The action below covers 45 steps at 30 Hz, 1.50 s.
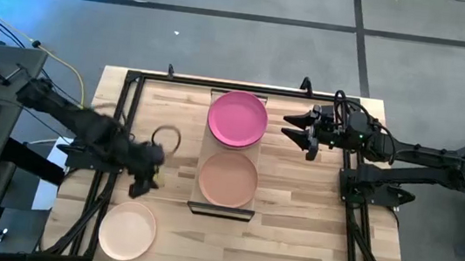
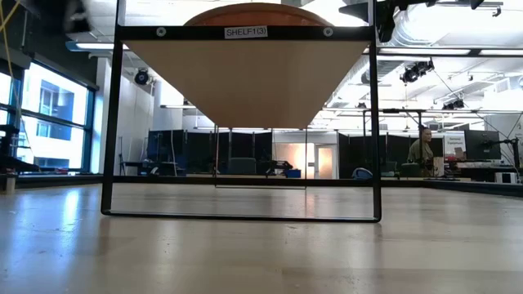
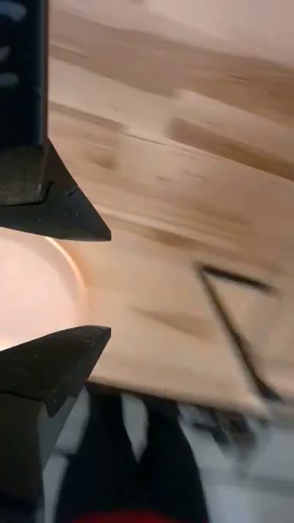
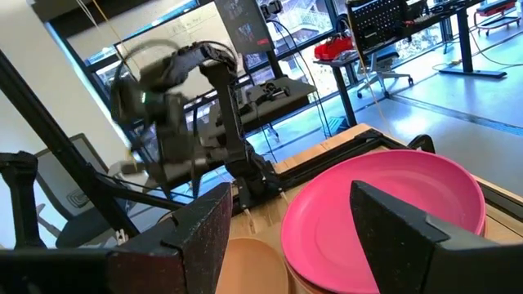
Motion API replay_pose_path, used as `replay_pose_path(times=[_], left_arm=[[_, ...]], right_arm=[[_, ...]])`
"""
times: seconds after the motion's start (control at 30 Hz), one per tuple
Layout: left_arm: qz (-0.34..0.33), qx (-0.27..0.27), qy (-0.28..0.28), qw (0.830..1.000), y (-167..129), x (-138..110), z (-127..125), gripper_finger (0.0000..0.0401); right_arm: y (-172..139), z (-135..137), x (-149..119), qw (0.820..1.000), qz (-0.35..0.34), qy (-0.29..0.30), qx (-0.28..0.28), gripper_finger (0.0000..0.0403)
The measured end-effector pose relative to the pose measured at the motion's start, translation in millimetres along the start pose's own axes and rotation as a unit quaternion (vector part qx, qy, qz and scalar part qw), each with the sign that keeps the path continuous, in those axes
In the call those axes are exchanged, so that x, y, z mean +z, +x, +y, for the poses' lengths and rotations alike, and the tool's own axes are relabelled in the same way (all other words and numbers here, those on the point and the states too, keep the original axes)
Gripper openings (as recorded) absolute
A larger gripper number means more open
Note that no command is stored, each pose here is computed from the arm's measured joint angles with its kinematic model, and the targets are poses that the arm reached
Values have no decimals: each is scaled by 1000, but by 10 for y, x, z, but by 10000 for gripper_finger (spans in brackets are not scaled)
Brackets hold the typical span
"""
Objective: Place and stack plates onto a shelf
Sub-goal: Stack the light orange plate on top of the brown plate on the shelf
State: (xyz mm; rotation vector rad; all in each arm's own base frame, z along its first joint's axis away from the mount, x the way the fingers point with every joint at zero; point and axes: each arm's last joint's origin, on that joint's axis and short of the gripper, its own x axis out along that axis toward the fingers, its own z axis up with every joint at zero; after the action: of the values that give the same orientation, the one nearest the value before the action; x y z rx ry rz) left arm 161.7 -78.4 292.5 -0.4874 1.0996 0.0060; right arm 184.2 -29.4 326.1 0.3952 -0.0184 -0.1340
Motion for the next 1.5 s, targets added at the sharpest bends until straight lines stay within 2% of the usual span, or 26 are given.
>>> replay_pose_path(times=[0.17, 0.33, 0.63, 0.77, 0.9, 1.0, 1.17, 1.3, 1.43, 1.5], left_arm=[[80, 63, -7, 995, 465, -417, 136, 170], [131, 67, 20, 989, 805, -711, 321, 170], [132, 39, 65, 988, 898, -896, 263, 170], [149, 52, 92, 983, 947, -1023, 201, 170], [172, 86, 125, 973, 1066, -1130, 174, 170], [174, 112, 128, 970, 1165, -1157, 174, 170], [169, 110, 139, 970, 1309, -1163, 122, 168], [170, 115, 120, 971, 1335, -1163, 118, 128], [174, 97, 102, 975, 1298, -1129, 120, 32], [178, 86, 89, 976, 1266, -1106, 129, 12]], right_arm=[[0, -2, -5, 1000, 2, -1, -1, 232], [0, -7, -16, 1000, 8, -1, -4, 232], [1, -10, -24, 1000, 12, -1, -5, 232], [0, -23, -40, 1000, 18, -1, -18, 232], [-1, -43, -63, 999, 25, -1, -38, 232], [-1, -45, -66, 999, 26, -1, -40, 232], [-1, -45, -66, 999, 26, -1, -40, 232], [-1, -45, -66, 999, 26, 0, -39, 232], [-1, -44, -66, 999, 26, 0, -39, 232], [-1, -44, -66, 999, 26, 0, -39, 232]])
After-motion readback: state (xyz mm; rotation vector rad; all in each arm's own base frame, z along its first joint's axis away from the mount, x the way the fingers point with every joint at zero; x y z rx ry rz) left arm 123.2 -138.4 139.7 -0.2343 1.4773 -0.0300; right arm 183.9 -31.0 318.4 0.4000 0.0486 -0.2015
